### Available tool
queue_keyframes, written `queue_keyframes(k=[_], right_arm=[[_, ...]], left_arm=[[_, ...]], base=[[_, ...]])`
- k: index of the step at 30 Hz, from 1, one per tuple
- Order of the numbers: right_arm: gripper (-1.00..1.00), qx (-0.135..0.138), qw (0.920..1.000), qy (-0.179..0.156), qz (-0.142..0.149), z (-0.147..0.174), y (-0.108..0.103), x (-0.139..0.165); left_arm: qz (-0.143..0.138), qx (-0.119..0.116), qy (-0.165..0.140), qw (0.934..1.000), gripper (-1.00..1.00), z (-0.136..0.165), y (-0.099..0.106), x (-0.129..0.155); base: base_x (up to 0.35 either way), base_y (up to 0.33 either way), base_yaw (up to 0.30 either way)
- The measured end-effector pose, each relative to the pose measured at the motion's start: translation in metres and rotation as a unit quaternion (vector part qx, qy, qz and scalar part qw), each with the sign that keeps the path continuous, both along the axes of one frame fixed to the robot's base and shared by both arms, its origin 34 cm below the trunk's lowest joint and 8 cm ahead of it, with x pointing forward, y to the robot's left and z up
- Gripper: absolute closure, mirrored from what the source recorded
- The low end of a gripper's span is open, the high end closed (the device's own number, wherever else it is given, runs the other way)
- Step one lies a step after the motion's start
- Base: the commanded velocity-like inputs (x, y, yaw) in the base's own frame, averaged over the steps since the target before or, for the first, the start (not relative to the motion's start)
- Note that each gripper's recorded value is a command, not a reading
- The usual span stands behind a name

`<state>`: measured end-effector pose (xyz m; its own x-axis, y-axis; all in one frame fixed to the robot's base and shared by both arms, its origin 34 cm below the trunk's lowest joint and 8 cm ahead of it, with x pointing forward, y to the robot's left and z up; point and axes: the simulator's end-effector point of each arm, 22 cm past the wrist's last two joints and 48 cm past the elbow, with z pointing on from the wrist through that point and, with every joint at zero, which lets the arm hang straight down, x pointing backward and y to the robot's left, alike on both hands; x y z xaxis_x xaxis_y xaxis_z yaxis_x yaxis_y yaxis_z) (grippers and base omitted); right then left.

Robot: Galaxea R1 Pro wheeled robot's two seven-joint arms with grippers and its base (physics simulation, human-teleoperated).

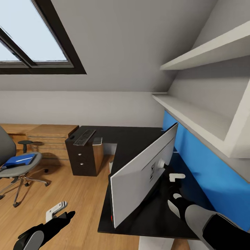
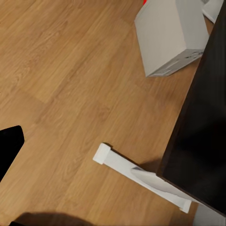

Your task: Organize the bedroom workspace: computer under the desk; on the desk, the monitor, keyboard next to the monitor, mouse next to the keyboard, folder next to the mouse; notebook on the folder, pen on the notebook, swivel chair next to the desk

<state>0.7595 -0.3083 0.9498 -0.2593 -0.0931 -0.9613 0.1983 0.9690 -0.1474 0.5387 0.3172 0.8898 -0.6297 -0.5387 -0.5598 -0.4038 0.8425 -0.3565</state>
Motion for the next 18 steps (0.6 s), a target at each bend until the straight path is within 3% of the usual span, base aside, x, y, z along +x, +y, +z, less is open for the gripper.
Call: queue_keyframes(k=[8, 18], right_arm=[[1.0, 0.0, 1.0, 0.0, 0.0, 0.0001, -0.0003, 0.0], [1.0, 0.0, 1.0, 0.0, 0.0, 0.0004, -0.0003, 0.0003]], left_arm=[[0.001, 0.001, -0.001, 1.0, -1.0, 0.0007, 0.0018, 0.0002], [0.001, 0.001, -0.001, 1.0, -1.0, 0.001, 0.0021, 0.0002]], base=[[0.012, -0.004, 0.0], [0.11, -0.075, 0.0]])
